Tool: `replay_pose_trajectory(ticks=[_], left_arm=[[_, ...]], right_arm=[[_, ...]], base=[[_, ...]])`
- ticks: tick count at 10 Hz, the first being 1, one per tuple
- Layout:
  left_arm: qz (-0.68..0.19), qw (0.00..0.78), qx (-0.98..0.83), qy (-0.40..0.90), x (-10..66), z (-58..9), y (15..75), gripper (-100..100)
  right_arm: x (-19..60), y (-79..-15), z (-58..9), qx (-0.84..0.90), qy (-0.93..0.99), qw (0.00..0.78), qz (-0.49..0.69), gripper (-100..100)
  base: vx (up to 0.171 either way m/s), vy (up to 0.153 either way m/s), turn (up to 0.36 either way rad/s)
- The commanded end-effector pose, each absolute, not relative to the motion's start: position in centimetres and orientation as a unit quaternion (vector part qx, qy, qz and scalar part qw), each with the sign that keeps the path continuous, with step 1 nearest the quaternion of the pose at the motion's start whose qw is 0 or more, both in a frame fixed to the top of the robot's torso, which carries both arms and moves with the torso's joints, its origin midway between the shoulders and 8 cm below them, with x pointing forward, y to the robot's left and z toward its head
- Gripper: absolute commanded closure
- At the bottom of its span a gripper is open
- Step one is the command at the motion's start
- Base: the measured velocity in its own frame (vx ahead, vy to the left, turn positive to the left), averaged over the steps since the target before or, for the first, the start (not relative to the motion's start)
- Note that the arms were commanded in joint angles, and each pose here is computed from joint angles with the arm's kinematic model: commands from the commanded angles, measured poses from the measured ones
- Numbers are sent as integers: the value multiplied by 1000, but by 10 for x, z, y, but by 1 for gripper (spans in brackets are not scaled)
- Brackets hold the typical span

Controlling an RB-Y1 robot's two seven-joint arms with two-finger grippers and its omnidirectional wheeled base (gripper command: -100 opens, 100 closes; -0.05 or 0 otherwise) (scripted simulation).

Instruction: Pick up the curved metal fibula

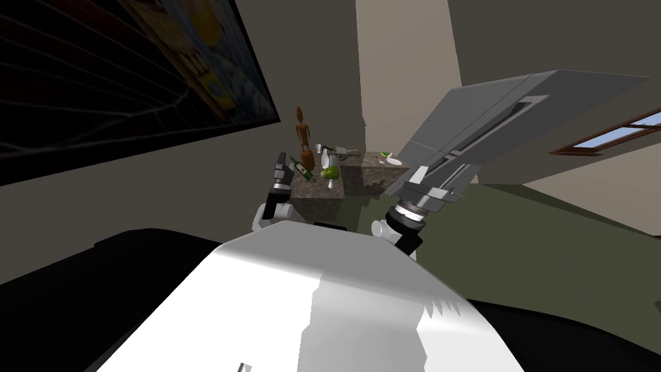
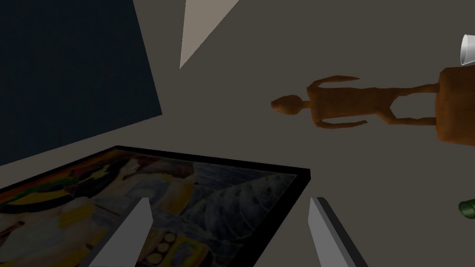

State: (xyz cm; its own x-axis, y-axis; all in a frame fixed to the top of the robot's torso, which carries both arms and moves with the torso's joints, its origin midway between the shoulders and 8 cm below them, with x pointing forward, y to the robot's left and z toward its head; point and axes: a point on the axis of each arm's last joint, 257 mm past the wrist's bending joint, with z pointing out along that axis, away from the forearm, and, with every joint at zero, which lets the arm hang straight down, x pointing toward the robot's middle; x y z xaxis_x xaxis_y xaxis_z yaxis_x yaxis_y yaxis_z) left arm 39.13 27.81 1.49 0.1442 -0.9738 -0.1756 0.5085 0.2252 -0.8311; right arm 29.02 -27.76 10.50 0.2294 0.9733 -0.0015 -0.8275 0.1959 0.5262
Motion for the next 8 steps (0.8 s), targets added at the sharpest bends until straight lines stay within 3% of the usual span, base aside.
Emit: replay_pose_trajectory(ticks=[1,8], left_arm=[[-522,685,-326,389,404,2,286,-100],[-464,667,-385,437,435,-44,317,-100]], right_arm=[[290,-278,105,214,170,754,597,0],[290,-278,105,214,170,754,597,0]], base=[[4,-13,-180],[2,-10,-81]])
